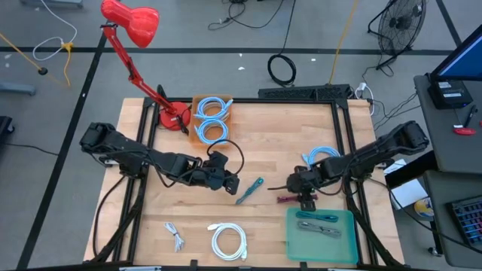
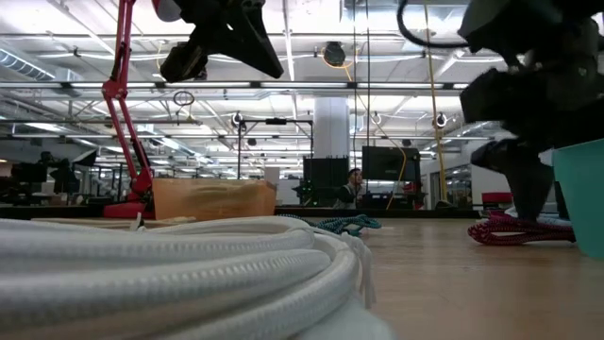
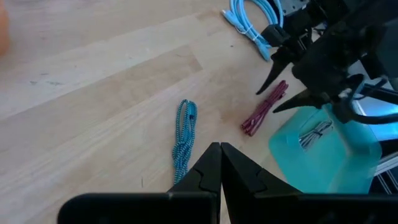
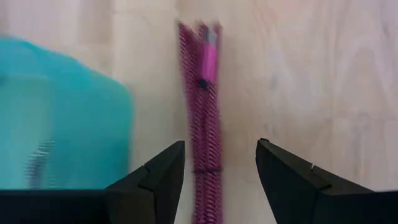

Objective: Pick & Place USB Port
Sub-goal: Put the dark red charger cable into the green bin

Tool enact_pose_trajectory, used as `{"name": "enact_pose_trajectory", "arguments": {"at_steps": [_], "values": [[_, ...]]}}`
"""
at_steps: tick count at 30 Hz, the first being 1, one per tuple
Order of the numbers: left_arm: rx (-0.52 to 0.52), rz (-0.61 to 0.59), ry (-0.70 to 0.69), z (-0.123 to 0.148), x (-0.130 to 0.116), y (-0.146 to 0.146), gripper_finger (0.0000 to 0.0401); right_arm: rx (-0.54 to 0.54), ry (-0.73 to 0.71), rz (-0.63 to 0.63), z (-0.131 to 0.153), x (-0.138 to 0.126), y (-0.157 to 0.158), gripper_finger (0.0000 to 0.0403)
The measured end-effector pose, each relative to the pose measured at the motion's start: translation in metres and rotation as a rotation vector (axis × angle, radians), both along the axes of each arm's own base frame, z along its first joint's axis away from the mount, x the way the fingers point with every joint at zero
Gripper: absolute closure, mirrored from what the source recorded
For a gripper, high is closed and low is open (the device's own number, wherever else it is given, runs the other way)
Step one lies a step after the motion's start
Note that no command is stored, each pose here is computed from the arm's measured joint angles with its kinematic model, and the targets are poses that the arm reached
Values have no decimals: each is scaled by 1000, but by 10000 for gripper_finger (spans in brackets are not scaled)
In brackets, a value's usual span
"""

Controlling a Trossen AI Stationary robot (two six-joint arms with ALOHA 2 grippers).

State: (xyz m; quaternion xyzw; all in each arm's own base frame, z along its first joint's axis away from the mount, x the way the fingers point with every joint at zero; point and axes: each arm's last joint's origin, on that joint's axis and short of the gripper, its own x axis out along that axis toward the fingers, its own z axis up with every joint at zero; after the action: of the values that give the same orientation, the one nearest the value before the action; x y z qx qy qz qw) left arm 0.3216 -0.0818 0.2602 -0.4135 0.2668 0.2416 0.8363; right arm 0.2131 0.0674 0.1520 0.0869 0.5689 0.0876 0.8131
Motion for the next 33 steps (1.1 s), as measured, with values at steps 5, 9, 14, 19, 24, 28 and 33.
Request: {"name": "enact_pose_trajectory", "arguments": {"at_steps": [5,9,14,19,24,28,33], "values": [[-2,-5,0,0,0,-1,391,8,37,-71,-26,-18,-5,226],[-3,-10,0,0,-1,-3,391,-17,117,-158,-40,-33,-11,258],[2,-19,1,0,-1,-3,391,-23,63,-224,-26,-27,-13,352],[25,-69,18,0,0,-2,391,-34,14,-298,10,-9,-17,380],[60,-132,46,-1,1,4,391,-42,26,-345,64,6,-17,384],[63,-195,80,-3,0,7,391,72,30,-336,104,10,-1,385],[97,-261,139,-6,-3,7,391,141,111,-362,115,-7,39,385]]}}
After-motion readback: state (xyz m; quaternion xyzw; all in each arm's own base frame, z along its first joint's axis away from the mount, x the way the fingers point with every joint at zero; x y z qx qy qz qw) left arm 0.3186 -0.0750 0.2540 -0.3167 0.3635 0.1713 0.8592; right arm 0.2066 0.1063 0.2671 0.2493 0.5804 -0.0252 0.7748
